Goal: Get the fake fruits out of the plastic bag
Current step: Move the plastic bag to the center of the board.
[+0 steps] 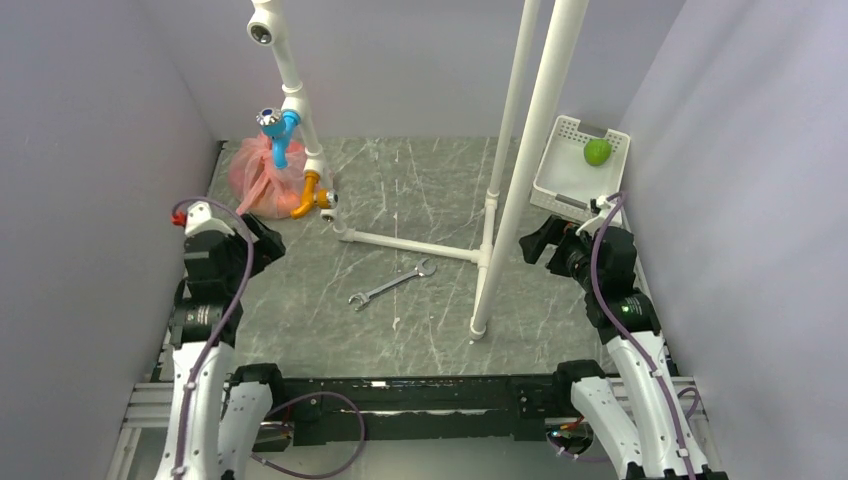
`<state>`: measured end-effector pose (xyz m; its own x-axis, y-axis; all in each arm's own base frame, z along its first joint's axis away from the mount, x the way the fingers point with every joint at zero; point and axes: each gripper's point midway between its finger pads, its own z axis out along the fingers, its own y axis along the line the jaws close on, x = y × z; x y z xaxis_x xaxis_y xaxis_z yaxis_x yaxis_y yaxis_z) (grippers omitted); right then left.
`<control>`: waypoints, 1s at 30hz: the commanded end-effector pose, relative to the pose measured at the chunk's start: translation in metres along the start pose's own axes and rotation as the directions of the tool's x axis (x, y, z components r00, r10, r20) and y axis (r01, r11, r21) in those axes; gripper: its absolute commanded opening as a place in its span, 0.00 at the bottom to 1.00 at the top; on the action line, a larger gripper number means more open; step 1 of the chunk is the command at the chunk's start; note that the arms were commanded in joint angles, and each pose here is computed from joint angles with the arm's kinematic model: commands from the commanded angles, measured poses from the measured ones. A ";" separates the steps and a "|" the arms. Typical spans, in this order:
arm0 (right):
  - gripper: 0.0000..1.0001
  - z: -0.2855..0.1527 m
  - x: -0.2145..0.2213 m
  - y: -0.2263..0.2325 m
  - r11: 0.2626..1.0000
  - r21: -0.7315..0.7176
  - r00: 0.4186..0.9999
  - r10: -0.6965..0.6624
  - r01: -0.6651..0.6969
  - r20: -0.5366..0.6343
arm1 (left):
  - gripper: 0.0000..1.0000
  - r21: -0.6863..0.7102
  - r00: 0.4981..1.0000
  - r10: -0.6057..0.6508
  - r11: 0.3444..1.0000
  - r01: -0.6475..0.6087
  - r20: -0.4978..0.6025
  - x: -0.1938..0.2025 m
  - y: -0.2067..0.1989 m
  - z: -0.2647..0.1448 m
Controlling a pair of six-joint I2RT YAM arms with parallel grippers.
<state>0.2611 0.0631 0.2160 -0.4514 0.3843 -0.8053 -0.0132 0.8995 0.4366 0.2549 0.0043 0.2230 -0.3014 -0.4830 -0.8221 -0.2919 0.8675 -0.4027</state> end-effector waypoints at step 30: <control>1.00 0.020 -0.004 0.038 0.983 -0.183 0.995 -0.035 0.018 -0.093 | 0.87 0.199 0.937 -0.277 0.927 0.319 -0.212 -0.129 0.022 0.267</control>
<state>0.2716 0.0995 0.2010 -0.5917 0.3441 -0.7290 -0.1370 0.8483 0.5115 0.5120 0.1077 0.2027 -0.3984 -0.7605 -0.5128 -0.2066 0.6191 -0.7577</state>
